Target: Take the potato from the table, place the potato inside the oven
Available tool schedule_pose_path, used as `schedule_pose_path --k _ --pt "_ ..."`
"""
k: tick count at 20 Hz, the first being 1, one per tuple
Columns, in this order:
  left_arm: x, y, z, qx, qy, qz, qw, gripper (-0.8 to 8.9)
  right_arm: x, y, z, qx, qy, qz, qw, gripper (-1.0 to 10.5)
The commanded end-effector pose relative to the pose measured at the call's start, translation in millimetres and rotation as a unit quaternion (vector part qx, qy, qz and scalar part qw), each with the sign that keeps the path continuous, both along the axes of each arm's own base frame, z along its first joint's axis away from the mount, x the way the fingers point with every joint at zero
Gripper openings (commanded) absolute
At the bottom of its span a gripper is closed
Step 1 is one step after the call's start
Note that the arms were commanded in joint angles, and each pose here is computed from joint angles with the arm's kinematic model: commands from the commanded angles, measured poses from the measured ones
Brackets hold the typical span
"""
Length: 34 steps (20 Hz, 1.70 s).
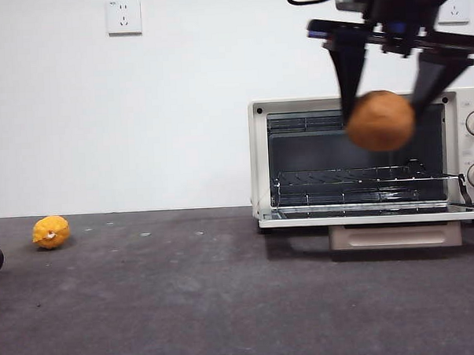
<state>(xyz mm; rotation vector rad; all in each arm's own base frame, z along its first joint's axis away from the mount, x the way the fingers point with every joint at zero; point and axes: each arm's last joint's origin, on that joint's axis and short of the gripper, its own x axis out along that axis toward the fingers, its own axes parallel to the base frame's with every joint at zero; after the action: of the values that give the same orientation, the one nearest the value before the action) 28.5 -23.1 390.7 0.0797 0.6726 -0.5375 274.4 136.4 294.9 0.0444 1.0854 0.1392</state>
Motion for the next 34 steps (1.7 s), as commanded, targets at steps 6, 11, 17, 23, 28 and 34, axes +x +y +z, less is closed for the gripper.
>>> schedule_pose_path --k 6,11,17,23,28,34 --pt "1 0 -1 0.004 -0.004 0.010 1.000 -0.05 16 7 6 0.027 -0.083 0.002 0.996 0.0" --pt "4 0 -1 0.029 -0.023 0.039 0.999 -0.05 41 8 -22 0.015 -0.067 -0.014 0.998 0.0" --pt "6 -1 -1 0.043 -0.029 0.040 0.998 -0.05 68 14 -38 0.036 -0.114 -0.027 0.992 0.0" --pt "7 -2 -1 0.046 -0.027 0.039 0.998 -0.05 88 3 -49 0.058 -0.137 -0.071 0.986 0.0" --pt "13 -6 -2 0.073 -0.034 0.052 0.995 -0.05 99 -6 -56 0.060 -0.146 -0.097 0.983 0.0" --pt "19 -12 -3 0.087 -0.025 0.049 0.995 -0.05 105 -10 -61 0.058 -0.158 -0.114 0.979 0.0"
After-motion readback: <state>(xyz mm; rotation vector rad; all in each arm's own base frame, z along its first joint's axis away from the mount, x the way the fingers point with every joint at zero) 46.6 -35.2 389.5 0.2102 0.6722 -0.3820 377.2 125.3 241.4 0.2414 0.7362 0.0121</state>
